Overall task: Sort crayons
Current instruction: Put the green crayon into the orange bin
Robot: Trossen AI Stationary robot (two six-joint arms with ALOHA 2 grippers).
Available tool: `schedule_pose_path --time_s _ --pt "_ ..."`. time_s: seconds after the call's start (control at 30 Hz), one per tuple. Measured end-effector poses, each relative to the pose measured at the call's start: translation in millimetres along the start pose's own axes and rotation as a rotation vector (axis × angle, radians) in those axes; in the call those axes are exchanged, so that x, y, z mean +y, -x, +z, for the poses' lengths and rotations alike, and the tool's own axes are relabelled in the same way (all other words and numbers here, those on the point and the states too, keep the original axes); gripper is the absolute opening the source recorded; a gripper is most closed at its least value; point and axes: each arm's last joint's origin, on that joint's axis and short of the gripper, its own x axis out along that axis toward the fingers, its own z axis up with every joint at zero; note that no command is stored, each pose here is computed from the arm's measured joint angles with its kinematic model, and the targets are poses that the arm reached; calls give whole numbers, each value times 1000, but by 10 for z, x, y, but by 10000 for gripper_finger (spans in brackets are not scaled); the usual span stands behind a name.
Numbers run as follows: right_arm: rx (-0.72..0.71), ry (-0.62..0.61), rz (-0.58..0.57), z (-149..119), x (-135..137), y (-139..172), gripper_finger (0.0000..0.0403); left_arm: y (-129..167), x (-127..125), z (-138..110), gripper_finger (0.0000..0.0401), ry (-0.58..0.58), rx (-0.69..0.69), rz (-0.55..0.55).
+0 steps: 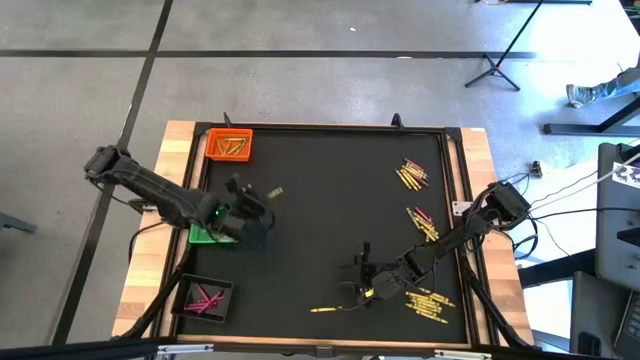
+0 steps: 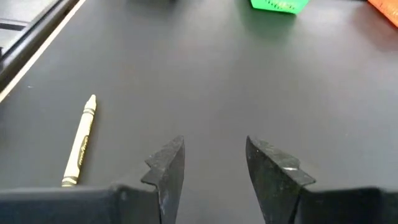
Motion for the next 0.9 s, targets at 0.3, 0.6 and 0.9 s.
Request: schedule_pose_path --time_s 0.3,0.6,0.9 --pt "0 -5 0 0 0 0 170 -389 575 -123 14 91 209 387" --pt "7 1 -1 -7 -1 0 170 -816 1104 -299 14 191 440 548" --pt "7 5 -1 -8 -1 -1 170 -1087 1428 -210 14 268 463 438"
